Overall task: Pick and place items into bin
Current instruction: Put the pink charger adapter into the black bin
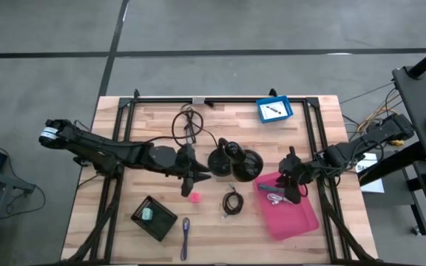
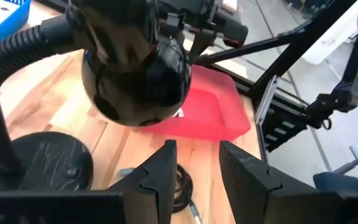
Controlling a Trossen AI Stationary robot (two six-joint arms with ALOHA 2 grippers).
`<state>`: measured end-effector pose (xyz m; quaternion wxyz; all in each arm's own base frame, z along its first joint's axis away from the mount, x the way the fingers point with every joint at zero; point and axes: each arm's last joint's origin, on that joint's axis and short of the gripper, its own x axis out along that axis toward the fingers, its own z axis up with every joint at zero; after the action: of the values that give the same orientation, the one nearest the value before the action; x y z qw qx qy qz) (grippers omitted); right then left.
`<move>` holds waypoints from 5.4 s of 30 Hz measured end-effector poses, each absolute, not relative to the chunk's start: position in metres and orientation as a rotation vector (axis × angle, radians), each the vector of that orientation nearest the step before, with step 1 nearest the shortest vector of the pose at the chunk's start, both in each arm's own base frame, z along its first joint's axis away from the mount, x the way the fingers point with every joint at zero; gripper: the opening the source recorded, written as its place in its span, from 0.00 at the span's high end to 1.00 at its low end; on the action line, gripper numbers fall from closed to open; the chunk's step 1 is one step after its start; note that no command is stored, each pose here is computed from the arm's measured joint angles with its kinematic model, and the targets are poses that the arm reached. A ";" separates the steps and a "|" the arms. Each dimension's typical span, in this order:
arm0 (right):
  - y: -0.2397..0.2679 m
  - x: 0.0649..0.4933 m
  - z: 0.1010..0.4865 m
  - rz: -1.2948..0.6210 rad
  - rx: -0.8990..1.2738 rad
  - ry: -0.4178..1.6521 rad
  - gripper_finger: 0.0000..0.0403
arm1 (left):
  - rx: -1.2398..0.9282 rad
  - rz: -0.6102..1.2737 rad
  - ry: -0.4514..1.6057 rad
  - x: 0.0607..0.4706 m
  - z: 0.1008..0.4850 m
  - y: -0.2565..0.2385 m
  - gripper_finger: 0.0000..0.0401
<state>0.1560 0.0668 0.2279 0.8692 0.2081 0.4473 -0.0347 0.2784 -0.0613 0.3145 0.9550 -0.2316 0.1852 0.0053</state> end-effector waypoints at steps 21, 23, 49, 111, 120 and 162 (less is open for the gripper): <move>0.066 0.156 0.228 -0.086 0.434 0.929 0.82 | -0.422 -0.022 0.572 0.285 0.287 -0.065 0.41; 0.066 0.156 0.228 -0.095 0.430 0.923 0.82 | -0.456 0.012 0.637 0.283 0.281 -0.065 0.39; 0.066 0.156 0.227 -0.095 0.425 0.925 0.82 | -0.245 0.006 1.037 0.303 0.192 -0.100 0.38; 0.065 0.156 0.228 -0.115 0.420 0.911 0.82 | -0.274 -0.025 1.187 0.312 0.153 -0.106 0.66; 0.065 0.157 0.228 -0.115 0.420 0.911 0.82 | -0.325 -0.020 1.212 0.308 0.167 -0.105 0.66; 0.066 0.157 0.228 -0.118 0.429 0.902 0.82 | -0.764 0.288 1.360 0.242 0.240 -0.133 0.66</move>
<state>0.1570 0.0656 0.2280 0.8762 0.2057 0.4323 -0.0564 0.2418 -0.1335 0.2402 0.7017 -0.3432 0.6109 0.1294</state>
